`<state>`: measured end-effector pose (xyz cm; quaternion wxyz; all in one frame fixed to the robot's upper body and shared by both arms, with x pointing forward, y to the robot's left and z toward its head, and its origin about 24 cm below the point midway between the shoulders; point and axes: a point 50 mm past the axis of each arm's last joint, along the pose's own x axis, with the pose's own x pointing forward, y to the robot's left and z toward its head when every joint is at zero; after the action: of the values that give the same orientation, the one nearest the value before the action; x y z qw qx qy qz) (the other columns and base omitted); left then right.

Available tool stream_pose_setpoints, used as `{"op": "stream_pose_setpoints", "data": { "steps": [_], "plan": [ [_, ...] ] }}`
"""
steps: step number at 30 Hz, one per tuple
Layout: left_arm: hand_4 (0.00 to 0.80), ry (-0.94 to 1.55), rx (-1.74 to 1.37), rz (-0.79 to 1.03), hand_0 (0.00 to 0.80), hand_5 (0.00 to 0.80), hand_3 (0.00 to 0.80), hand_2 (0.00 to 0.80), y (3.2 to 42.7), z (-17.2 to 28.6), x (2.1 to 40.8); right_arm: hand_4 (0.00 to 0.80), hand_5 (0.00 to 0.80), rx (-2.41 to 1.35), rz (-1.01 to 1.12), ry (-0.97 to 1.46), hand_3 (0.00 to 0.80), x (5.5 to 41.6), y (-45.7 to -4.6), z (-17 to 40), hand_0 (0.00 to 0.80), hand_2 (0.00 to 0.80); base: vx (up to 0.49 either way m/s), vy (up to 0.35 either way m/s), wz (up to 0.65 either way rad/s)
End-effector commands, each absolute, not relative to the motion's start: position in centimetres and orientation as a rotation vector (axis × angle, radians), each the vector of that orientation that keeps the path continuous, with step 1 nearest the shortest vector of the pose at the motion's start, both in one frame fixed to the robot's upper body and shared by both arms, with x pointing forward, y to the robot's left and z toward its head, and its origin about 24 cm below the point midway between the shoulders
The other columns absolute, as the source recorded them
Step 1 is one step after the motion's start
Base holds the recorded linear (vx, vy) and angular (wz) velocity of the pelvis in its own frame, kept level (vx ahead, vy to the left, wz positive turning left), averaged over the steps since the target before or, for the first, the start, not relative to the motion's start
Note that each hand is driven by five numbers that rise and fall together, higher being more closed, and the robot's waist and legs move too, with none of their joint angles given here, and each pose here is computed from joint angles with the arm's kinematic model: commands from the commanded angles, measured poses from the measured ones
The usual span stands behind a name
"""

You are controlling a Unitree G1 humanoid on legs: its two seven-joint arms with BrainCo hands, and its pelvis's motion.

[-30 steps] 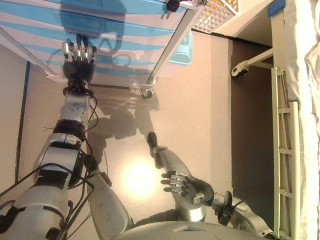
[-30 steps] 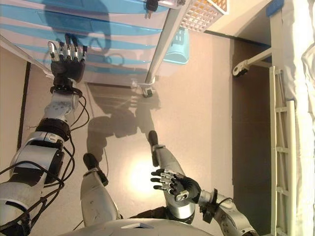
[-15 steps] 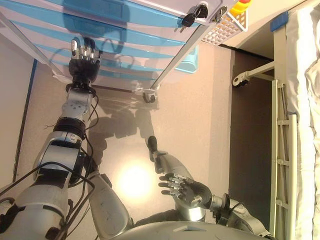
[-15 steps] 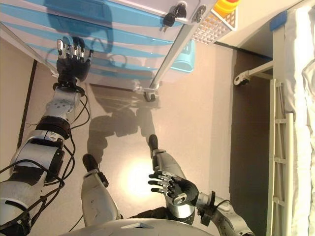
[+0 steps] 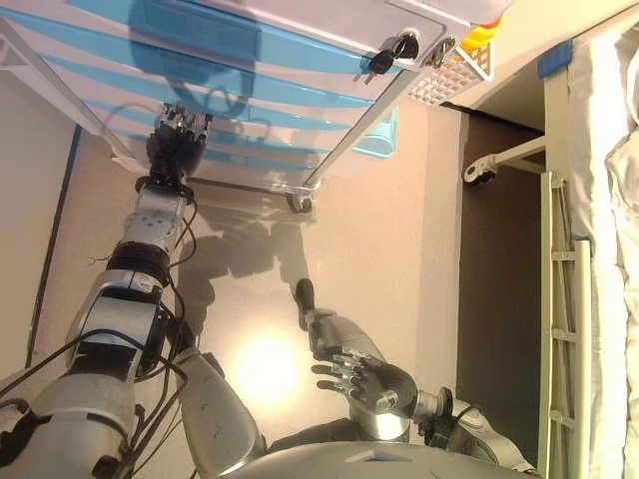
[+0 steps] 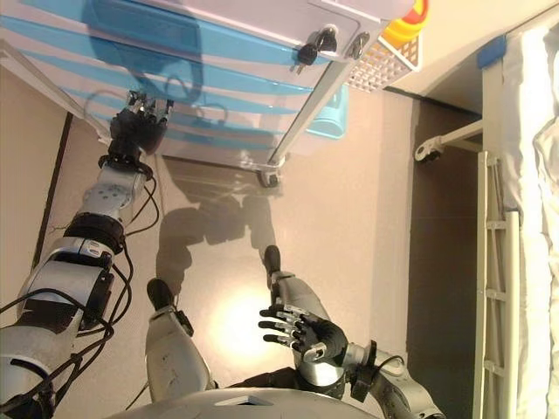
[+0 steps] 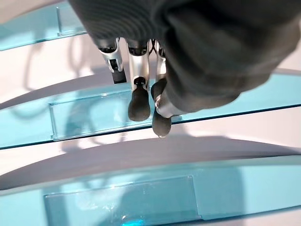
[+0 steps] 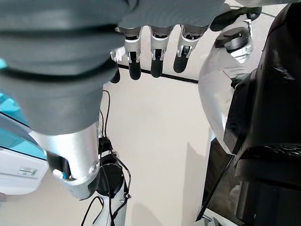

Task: Open the drawer and pick up the medicine

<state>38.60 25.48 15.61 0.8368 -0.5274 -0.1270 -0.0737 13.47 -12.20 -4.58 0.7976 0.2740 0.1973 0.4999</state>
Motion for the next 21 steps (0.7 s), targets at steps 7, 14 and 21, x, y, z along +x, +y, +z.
{"op": "stream_pose_setpoints", "data": {
  "steps": [7,14,21],
  "plan": [
    [0.800,-0.549,-1.061,-0.546,0.800,0.800,0.800,0.800,26.1,18.5,35.7,0.000,0.000,0.654,1.078,0.386,0.000,12.2,-10.0,-3.7,0.000,0.000,-0.015,0.065,0.02],
    [0.800,-0.520,-1.139,-0.520,0.800,0.800,0.800,0.800,26.8,13.8,33.7,0.000,0.000,0.630,1.060,0.380,0.000,12.4,-10.4,-3.4,0.000,0.000,-0.004,0.071,0.12],
    [0.800,-0.503,-1.246,-0.484,0.800,0.800,0.800,0.800,26.6,8.6,30.9,0.000,0.000,0.605,1.038,0.373,0.000,12.6,-10.4,-3.2,0.000,0.000,0.007,0.060,0.12]
  ]
}}
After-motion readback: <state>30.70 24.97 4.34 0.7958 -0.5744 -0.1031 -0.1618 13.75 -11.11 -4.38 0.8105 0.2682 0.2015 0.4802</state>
